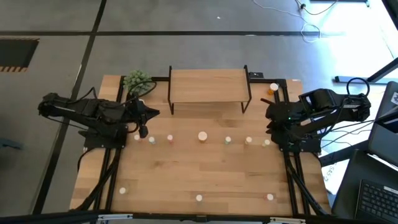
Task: Pick and place medicine bottles onto shelf by color
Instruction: Put the right yellow medicine bottle on the shelf
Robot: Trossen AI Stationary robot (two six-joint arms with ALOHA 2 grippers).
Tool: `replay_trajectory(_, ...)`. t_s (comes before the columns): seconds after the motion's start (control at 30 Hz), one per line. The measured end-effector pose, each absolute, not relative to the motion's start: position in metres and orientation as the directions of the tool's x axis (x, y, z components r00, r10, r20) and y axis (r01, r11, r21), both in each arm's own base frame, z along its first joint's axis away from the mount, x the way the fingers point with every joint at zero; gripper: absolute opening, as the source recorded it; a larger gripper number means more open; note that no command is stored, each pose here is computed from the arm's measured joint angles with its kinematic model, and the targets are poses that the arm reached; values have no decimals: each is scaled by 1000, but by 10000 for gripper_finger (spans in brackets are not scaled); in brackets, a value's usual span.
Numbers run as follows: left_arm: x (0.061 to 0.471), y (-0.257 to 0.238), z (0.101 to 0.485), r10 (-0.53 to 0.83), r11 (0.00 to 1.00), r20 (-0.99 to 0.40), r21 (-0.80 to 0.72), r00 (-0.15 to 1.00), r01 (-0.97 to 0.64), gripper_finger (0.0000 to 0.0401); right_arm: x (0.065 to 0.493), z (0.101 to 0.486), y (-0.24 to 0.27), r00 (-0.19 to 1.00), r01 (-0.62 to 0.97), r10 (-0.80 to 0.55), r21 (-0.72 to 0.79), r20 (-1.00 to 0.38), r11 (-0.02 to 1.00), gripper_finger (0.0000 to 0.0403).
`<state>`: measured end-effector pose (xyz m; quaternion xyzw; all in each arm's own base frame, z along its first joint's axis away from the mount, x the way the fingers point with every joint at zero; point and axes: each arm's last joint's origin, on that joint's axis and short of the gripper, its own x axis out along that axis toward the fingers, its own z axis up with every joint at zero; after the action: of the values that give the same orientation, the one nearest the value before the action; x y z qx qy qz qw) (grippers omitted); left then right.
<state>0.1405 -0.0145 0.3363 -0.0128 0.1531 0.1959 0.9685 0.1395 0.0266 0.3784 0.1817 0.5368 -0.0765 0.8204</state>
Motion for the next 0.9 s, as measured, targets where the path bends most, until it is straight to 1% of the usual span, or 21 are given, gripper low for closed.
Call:
replay_trajectory(0.17, 139, -14, 332, 379, 922, -342, 66, 860, -381, 27, 150, 372, 28, 366, 328, 47, 176, -929, 928, 117)
replay_trajectory(0.3, 139, -14, 331, 370, 926, -350, 65, 861, -371, 27, 161, 367, 30, 333, 347, 31, 153, -942, 925, 117)
replay_trajectory(0.57, 141, -15, 338, 357, 931, -340, 60, 870, -359, 27, 172, 361, 32, 295, 274, 26, 111, -955, 955, 117)
replay_trajectory(0.7, 151, -17, 354, 358, 934, -342, 132, 869, -333, 27, 168, 361, 32, 282, 262, 27, 105, -959, 959, 117)
replay_trajectory(0.8, 159, -19, 366, 359, 933, -351, 160, 865, -322, 27, 157, 362, 29, 227, 290, 17, 85, -974, 953, 117)
replay_trajectory(0.83, 162, -20, 369, 361, 932, -358, 165, 861, -322, 27, 152, 363, 28, 226, 307, 16, 87, -974, 948, 117)
replay_trajectory(0.9, 168, -21, 373, 362, 932, -366, 171, 857, -320, 27, 142, 369, 27, 283, 339, 23, 123, -959, 933, 117)
